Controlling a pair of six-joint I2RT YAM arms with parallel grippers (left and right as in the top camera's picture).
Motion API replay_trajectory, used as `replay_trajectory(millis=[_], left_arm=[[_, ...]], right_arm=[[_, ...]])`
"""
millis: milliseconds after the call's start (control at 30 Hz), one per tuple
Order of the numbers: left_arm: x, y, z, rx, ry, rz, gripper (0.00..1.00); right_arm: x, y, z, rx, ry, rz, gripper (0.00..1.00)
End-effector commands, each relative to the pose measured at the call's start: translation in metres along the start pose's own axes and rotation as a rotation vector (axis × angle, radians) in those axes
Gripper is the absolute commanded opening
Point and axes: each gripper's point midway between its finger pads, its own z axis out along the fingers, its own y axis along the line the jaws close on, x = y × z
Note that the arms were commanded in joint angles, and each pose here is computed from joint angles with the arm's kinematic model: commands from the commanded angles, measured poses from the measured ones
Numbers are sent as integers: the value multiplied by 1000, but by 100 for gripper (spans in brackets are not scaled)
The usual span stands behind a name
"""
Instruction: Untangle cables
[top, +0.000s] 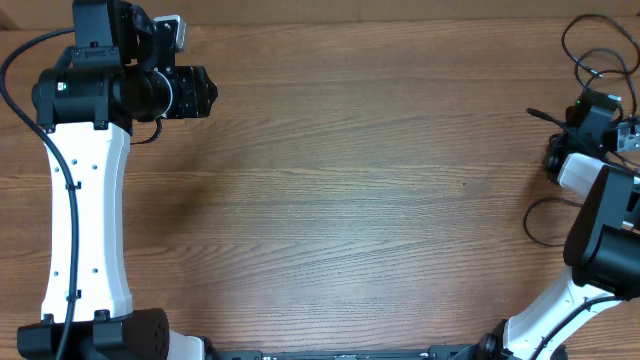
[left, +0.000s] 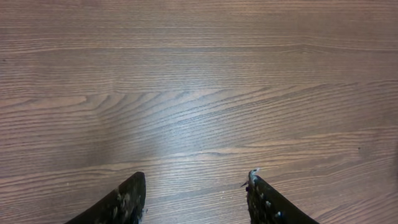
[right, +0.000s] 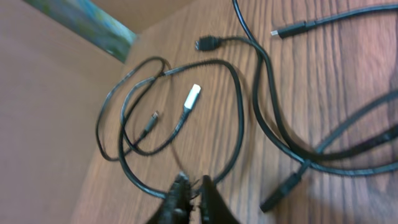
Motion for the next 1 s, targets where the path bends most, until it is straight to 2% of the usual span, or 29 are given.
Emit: replay_trajectory(millis=[0, 300, 733, 967], left_arm=[[0, -2, 2, 10, 3, -5, 52], [0, -2, 2, 10, 3, -5, 52], [0, -2, 2, 11, 4, -9, 51], [0, -3, 2, 14, 3, -24, 51]], right_arm=[[-11, 7, 1, -22, -30, -1, 4], [-20, 2, 9, -29, -58, 22, 4], [-19, -35, 32, 34, -42, 19, 4], [-3, -50, 40, 60, -11, 1, 4]])
